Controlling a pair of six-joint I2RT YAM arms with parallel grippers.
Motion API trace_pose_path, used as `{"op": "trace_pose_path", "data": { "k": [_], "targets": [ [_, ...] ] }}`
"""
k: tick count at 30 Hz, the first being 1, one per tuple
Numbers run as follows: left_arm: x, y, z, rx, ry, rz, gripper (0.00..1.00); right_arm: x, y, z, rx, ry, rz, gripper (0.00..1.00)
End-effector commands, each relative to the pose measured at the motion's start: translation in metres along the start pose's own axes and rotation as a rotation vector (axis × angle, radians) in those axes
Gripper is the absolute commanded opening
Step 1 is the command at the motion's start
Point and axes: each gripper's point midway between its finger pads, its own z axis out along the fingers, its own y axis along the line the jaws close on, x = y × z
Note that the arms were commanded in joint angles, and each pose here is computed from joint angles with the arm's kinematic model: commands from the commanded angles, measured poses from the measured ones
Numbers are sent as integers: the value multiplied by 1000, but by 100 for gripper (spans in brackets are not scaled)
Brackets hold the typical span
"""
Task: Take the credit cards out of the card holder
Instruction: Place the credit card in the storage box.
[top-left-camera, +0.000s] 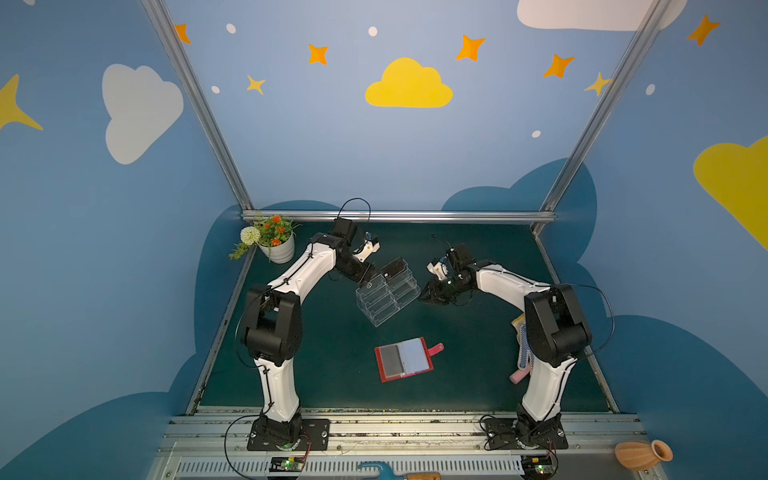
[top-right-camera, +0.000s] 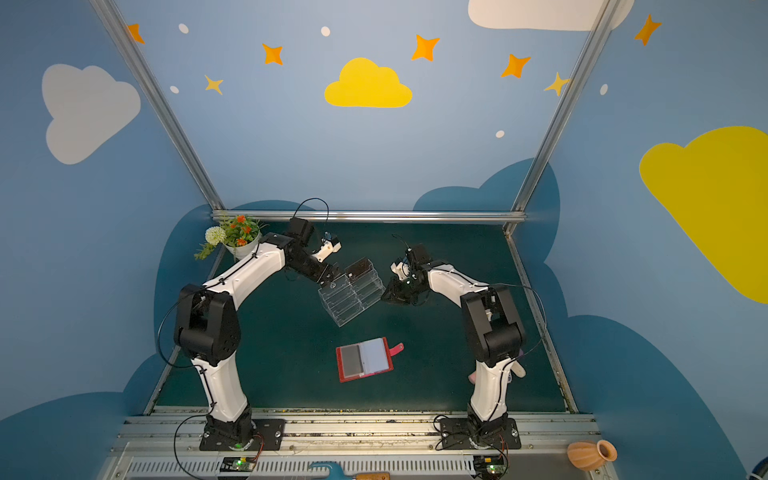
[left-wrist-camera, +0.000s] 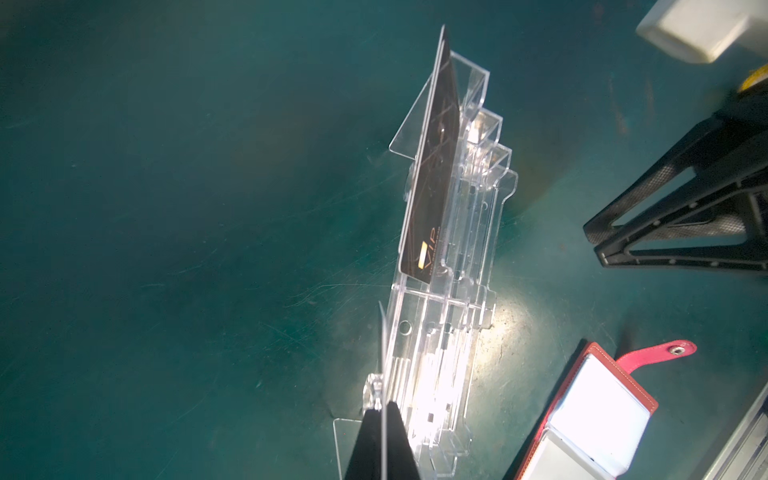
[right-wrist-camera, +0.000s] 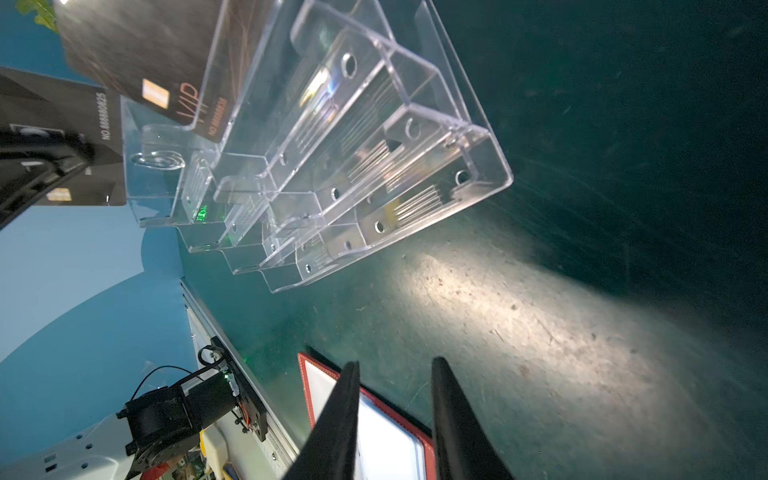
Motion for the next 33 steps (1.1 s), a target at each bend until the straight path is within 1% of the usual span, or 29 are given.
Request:
{"op": "trace_pose_path", "data": {
  "k": [1,8,14,28,33],
  "targets": [
    [1,-3,-3,16,-9,9,3,3,-1,6,0,17,8,28],
    [5,-4,1,27,2,9,3,3,-1,5,4,16,4,28],
    [4,-11,-6,31,-19,40,3,2,0,5,3,16,5,28],
    [12,-18,-1,37,12,89,3,3,0,5,2,19,10,29],
    [16,-21,5,41,29,95,7,5,0,4,1,22,8,30]
  ]
}}
